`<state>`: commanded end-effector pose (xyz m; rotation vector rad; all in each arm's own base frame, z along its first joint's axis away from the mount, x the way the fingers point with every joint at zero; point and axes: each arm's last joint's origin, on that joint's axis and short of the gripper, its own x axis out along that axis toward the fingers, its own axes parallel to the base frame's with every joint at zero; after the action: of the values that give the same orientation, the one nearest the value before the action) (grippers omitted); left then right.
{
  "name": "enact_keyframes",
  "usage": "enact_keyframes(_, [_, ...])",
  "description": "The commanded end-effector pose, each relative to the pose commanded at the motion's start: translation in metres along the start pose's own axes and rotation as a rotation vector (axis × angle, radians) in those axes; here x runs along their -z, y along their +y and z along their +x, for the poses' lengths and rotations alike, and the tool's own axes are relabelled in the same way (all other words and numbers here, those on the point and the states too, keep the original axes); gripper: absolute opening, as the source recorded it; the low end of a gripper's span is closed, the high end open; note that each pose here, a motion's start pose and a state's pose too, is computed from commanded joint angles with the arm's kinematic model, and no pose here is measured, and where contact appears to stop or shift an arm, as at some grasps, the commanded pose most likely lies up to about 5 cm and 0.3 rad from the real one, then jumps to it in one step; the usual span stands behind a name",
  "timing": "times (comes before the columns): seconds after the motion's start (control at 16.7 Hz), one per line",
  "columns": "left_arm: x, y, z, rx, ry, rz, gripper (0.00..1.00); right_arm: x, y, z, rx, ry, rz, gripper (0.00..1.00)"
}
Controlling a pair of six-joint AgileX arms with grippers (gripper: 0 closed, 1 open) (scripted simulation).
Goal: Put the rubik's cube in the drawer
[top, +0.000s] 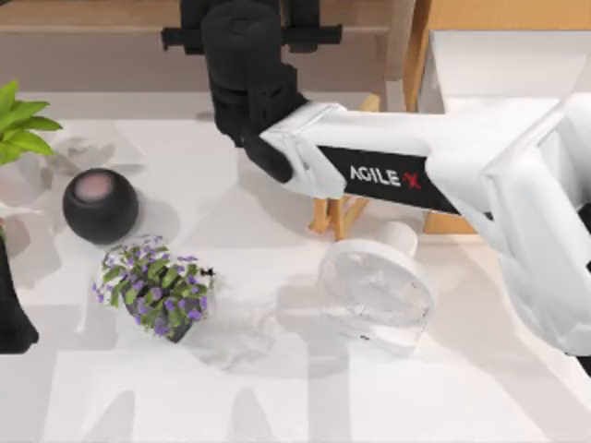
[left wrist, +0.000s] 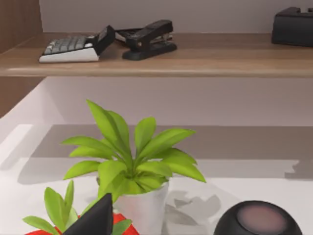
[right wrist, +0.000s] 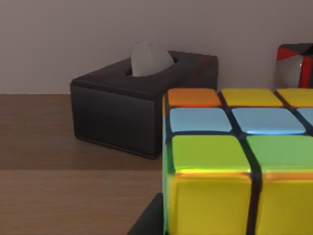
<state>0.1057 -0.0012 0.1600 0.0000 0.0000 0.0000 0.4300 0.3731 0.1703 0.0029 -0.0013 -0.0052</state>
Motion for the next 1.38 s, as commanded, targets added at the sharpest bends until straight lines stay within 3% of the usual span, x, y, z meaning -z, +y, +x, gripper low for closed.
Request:
enact_keyframes(0.24, [0.000,0.000,0.000,0.000,0.000,0.000,1.00,-0.010,0.007,-0.007,-0.027,-0.002,0.013,0.00])
enact_keyframes(0.6, [0.000,0.000,0.000,0.000,0.000,0.000,1.00,-0.077,0.031,-0.053,-0.203,0.060,0.055,0.00])
enact_keyframes(0.84, [0.000,0.000,0.000,0.000,0.000,0.000,1.00,-0.111,0.018,-0.065,-0.268,0.196,0.024,0.00])
enact_keyframes(1.08, [0.000,0.000,0.000,0.000,0.000,0.000,1.00,-0.139,-0.026,-0.058,-0.262,0.391,-0.043,0.00])
enact_keyframes(1.38, [0.000,0.000,0.000,0.000,0.000,0.000,1.00,-0.138,-0.100,-0.042,-0.193,0.754,-0.166,0.00])
